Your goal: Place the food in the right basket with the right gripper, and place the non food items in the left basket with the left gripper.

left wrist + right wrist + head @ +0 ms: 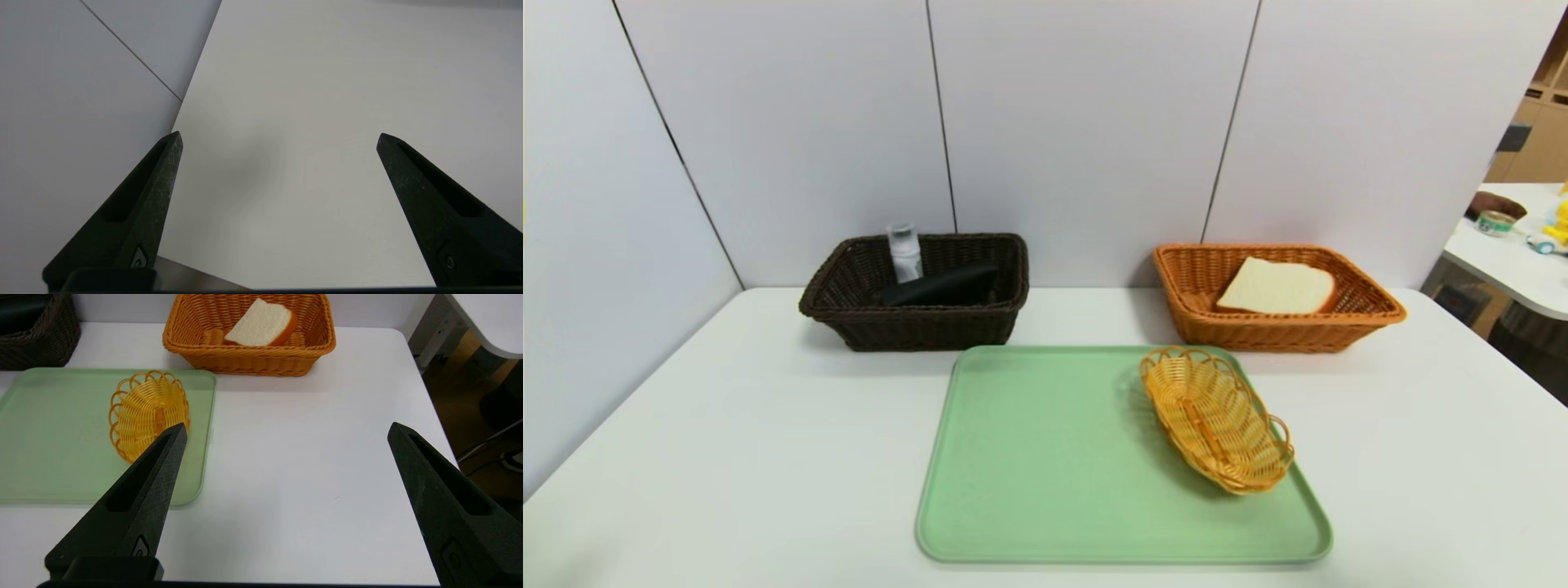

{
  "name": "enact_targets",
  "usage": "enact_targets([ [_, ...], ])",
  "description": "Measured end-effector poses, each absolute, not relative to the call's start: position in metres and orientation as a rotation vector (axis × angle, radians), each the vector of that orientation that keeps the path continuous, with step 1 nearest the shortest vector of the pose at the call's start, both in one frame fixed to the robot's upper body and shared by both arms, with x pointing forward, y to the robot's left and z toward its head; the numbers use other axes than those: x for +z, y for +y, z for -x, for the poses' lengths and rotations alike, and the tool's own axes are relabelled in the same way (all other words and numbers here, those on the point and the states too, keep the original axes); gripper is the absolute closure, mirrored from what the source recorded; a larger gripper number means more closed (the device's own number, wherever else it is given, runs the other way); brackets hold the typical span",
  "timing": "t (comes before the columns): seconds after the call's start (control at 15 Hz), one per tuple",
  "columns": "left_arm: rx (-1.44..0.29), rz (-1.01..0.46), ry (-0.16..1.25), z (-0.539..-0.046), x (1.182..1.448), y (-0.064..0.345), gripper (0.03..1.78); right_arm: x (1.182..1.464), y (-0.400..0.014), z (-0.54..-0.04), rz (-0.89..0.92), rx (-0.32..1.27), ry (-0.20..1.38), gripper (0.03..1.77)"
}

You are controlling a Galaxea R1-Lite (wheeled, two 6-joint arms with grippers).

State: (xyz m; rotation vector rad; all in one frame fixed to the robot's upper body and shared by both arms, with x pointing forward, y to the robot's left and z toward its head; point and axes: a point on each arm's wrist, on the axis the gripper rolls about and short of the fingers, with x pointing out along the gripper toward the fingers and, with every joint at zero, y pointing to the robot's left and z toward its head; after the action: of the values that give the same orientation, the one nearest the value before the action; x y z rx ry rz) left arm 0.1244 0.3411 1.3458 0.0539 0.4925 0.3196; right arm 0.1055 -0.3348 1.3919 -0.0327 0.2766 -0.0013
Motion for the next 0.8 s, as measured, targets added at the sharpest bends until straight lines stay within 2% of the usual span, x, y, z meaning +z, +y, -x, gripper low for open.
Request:
enact_targets([
  [0.4,0.314,-0.047,0.456,-0.102,1.341,0.340,0.12,1.379,-0.329,-0.078,0.037,0.079,0.282,0.10],
  [0.8,0.298,-0.049,0.447,-0.084,1.326,0.339,0.12,1.359,-0.329,-0.044,0.051,0.171,0.289,0.10],
])
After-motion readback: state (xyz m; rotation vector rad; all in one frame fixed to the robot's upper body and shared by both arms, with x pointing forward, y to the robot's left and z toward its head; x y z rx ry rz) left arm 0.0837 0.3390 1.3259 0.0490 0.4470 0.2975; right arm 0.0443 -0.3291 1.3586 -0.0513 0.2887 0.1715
